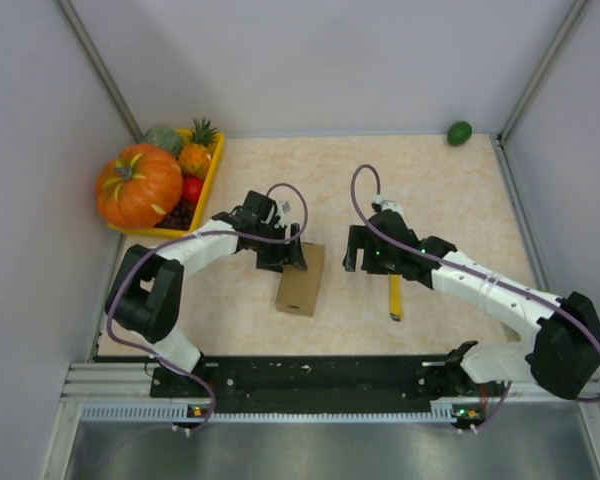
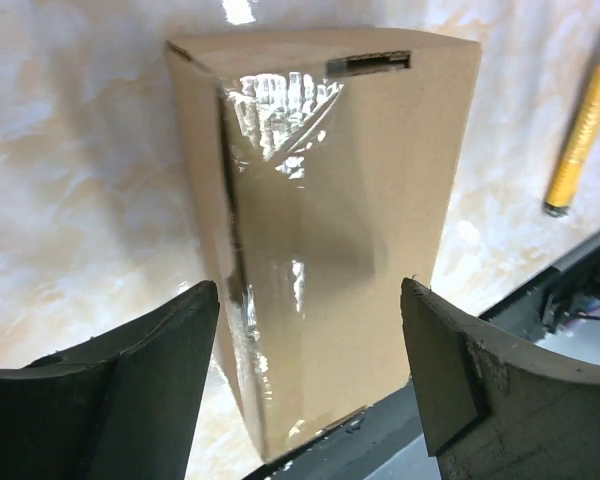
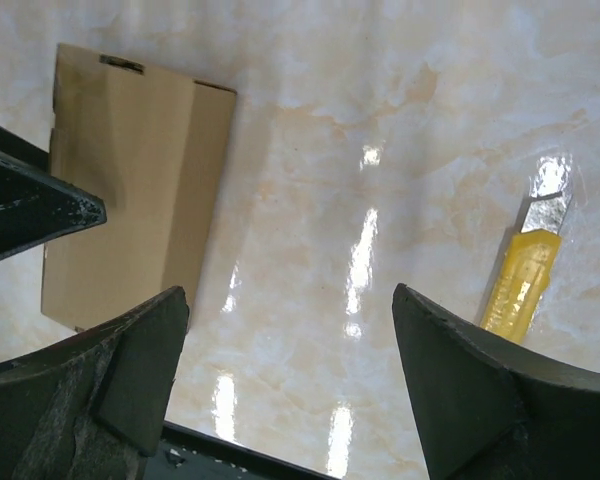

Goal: Unpack the express box

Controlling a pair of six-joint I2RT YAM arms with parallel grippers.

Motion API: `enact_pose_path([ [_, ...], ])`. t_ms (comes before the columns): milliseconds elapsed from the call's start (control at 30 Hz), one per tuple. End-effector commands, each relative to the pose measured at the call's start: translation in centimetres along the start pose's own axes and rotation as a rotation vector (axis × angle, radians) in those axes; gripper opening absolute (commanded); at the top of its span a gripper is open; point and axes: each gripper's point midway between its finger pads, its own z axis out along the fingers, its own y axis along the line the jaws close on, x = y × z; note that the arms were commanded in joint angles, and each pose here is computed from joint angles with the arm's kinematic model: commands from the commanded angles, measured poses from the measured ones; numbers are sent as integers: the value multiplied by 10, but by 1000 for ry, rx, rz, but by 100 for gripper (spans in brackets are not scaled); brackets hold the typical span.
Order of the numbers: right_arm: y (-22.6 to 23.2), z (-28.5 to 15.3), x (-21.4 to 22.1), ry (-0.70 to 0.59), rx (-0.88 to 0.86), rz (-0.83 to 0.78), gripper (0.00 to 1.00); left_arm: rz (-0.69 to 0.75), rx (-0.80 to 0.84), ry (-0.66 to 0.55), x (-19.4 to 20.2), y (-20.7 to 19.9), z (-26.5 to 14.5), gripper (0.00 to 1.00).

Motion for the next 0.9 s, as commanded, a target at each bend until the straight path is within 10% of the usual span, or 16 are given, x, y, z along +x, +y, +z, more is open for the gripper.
enact_pose_path([
  [0, 16, -3, -26, -45, -29, -25, 84, 74, -103, -94, -19, 4, -25, 78],
  [267, 40, 17, -51, -37, -42, -87, 79, 69, -194, -252, -23, 7, -74, 73],
  [600, 83, 83, -81, 34, -80, -88, 33, -179, -106, -146, 79, 22, -70, 1],
  [867, 92, 125, -71, 109, -91, -109, 27, -93, -51, 34, 119, 10, -62, 0],
])
